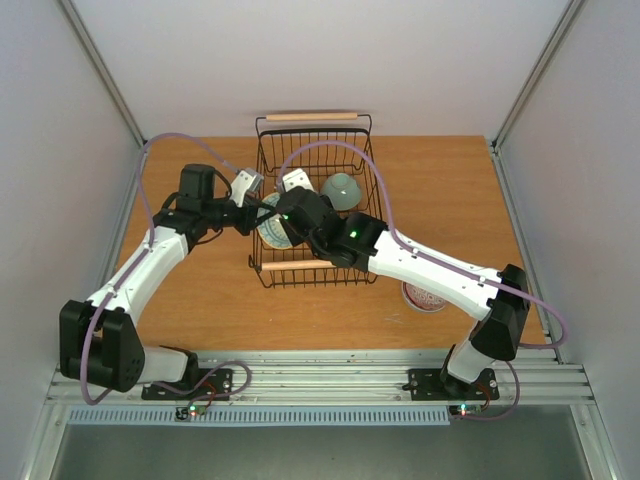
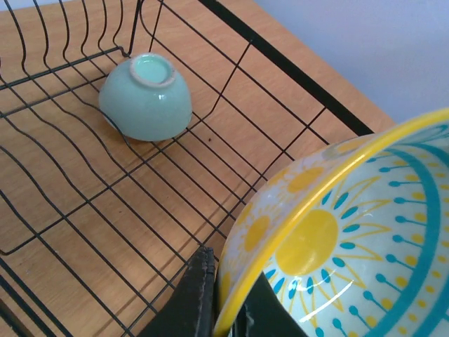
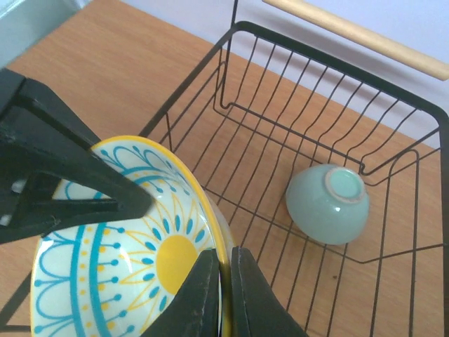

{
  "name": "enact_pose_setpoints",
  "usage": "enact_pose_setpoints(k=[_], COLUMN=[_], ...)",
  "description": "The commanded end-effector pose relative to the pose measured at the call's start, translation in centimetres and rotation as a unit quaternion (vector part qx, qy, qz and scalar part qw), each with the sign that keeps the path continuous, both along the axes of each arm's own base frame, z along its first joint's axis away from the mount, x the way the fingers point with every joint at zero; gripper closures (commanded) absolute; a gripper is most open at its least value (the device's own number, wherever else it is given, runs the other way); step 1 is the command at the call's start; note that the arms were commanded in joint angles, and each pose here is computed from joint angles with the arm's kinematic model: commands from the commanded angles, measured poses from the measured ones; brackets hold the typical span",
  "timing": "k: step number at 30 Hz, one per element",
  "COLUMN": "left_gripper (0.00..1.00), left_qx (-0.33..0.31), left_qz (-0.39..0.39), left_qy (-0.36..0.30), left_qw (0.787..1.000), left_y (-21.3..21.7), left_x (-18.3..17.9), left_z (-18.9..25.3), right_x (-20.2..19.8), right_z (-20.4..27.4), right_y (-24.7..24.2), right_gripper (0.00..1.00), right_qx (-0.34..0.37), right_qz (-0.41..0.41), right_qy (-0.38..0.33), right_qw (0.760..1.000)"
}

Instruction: Load the bowls into the dish rack

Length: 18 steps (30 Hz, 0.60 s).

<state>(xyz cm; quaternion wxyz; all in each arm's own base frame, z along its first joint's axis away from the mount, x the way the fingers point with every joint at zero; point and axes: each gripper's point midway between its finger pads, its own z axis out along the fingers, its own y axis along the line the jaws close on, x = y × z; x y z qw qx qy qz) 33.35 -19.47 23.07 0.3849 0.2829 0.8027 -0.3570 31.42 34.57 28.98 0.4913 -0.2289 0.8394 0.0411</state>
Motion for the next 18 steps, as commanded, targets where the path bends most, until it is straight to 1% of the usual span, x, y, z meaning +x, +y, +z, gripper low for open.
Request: enact_pose_setpoints(k=[1,5,6,7,8,9,11,12,13,15,16,18], left_gripper=[0.99,1.00,0.99,0.99,0.99,1.00,1.00,1.00,1.00,1.00,1.00,0.99], left_qx=[-0.012,-0.015,-0.017,-0.018,-0.021,-0.026,-0.046,-0.061,-0.075,-0.104,-0.123,-0.150], left_qz=[-0.025,-0.031,-0.031,-0.032,-0.034,-0.035,-0.044,-0.050,-0.058,-0.077,-0.080,-0.098], left_qy=[-0.010,-0.007,-0.006,-0.006,-0.005,-0.005,-0.001,0.005,0.007,0.011,0.029,0.038], left_qw=[1.000,0.999,0.999,0.999,0.999,0.999,0.998,0.997,0.996,0.991,0.989,0.983], left_y=[-1.0,-1.2,-1.2,-1.2,-1.3,-1.3,-1.3,-1.3,-1.3,-1.3,-1.3,-1.2], left_x=[-0.3,-0.4,-0.4,-0.4,-0.4,-0.4,-0.5,-0.6,-0.6,-0.8,-0.9,-1.1], left_z=[1.3,1.2,1.2,1.2,1.1,1.2,1.3,1.5,1.7,2.1,2.3,2.7], right_x=[1.0,1.0,0.9,0.8,0.5,0.1,-0.8,-1.2,-1.6,-2.3,-2.5,-3.1], right_z=[2.7,2.9,3.1,3.3,3.5,3.3,3.6,3.7,4.0,4.3,4.5,5.0], right_y=[0.6,0.5,0.4,0.3,0.2,0.1,0.1,-0.1,-0.3,-0.8,-0.9,-1.2], right_gripper=[0.99,0.99,0.98,0.94,0.87,0.77,0.54,0.45,0.38,0.28,0.25,0.19], right_qx=[0.035,0.035,0.037,0.040,0.045,0.048,0.072,0.088,0.108,0.151,0.174,0.209], right_qz=[-0.015,-0.013,-0.011,-0.007,0.001,0.010,0.041,0.057,0.067,0.090,0.103,0.123], right_qy=[-0.039,-0.046,-0.048,-0.050,-0.050,-0.048,-0.037,-0.027,-0.017,0.006,0.020,0.044], right_qw=[0.998,0.998,0.998,0.998,0.998,0.998,0.996,0.994,0.992,0.984,0.979,0.969])
